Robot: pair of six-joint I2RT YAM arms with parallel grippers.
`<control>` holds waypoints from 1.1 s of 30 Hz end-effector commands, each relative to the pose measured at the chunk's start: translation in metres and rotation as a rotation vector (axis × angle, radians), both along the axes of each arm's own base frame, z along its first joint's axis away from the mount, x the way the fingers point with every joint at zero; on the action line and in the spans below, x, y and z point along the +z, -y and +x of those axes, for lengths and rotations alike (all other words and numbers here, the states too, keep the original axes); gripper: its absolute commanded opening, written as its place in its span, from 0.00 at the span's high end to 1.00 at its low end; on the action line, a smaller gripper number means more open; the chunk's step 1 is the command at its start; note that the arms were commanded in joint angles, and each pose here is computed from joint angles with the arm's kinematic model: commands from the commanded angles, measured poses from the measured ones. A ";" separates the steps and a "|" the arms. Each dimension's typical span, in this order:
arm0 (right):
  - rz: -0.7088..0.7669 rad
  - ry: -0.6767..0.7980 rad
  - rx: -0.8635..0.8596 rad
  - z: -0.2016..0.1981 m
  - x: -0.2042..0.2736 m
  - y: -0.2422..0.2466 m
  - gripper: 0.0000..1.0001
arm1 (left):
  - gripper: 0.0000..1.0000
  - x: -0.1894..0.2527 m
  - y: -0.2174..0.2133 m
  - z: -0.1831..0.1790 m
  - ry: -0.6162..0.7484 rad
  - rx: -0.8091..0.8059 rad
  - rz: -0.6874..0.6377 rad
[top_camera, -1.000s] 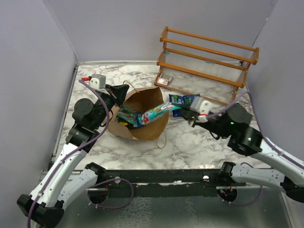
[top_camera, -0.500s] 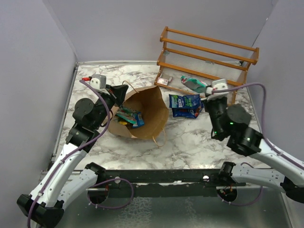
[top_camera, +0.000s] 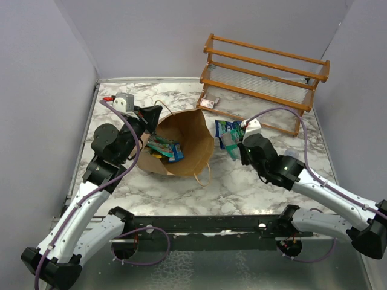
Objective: Take the snacks out of the paper bag
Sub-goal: Place the snack at the center of the board.
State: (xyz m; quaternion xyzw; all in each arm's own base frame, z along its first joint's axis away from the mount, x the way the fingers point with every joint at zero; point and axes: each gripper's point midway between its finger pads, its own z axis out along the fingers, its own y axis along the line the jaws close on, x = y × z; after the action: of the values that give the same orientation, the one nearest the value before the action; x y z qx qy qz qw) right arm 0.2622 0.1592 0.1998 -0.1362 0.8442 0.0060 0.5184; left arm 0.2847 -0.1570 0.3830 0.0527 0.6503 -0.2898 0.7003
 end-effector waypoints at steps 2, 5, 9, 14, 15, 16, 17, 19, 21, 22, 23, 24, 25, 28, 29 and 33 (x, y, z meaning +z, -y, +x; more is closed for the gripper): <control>0.342 -0.200 0.186 -0.040 -0.017 -0.058 0.99 | 1.00 0.013 -0.005 -0.001 0.032 0.022 -0.008; 0.430 -0.207 0.248 -0.042 -0.006 -0.077 0.99 | 1.00 0.012 -0.004 -0.001 0.030 0.019 -0.006; 0.468 -0.210 0.251 -0.028 0.010 -0.089 0.99 | 1.00 0.015 -0.006 -0.003 0.031 0.021 -0.003; 0.568 -0.406 0.310 -0.026 -0.010 -0.099 0.99 | 1.00 0.018 -0.010 -0.008 0.042 0.029 -0.004; 0.597 -0.465 0.345 -0.032 -0.015 -0.101 0.99 | 1.00 0.019 -0.010 -0.009 0.043 0.029 -0.007; 0.640 -0.522 0.408 -0.039 -0.017 -0.105 0.99 | 1.00 0.018 -0.010 -0.009 0.041 0.031 -0.005; 0.686 -0.572 0.479 -0.048 -0.019 -0.107 0.99 | 1.00 0.016 -0.011 -0.009 0.037 0.033 -0.001; 0.764 -0.660 0.601 -0.064 -0.020 -0.106 0.99 | 1.00 0.012 -0.011 -0.009 0.028 0.033 0.000; 0.763 -0.689 0.572 -0.062 -0.033 -0.094 0.99 | 1.00 0.008 -0.010 -0.008 0.024 0.030 -0.003; 0.742 -0.690 0.537 -0.057 -0.042 -0.086 0.99 | 1.00 0.008 -0.009 -0.007 0.023 0.028 -0.006; 0.717 -0.688 0.484 -0.051 -0.051 -0.076 0.99 | 1.00 0.007 -0.008 -0.006 0.023 0.025 -0.009; 0.672 -0.687 0.412 -0.044 -0.063 -0.064 0.99 | 1.00 0.008 -0.007 -0.006 0.023 0.021 -0.010; 0.629 -0.687 0.328 -0.036 -0.074 -0.051 0.99 | 1.00 0.008 -0.006 -0.006 0.023 0.016 -0.011; 0.566 -0.714 0.138 -0.022 -0.105 -0.015 0.98 | 1.00 0.010 -0.004 -0.005 0.026 0.010 -0.014; 0.549 -0.714 0.084 -0.019 -0.118 -0.006 0.96 | 1.00 0.009 -0.004 -0.005 0.027 0.008 -0.012; 0.476 -0.759 -0.114 -0.014 -0.156 0.021 0.88 | 1.00 0.008 -0.002 -0.005 0.024 -0.001 -0.017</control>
State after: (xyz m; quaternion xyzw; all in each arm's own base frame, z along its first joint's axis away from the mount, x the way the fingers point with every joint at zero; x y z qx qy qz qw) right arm 0.2476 0.1714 0.0850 -0.0065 0.9251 0.3169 0.2090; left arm 0.2811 -0.1533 0.3813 0.0516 0.6541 -0.2838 0.6992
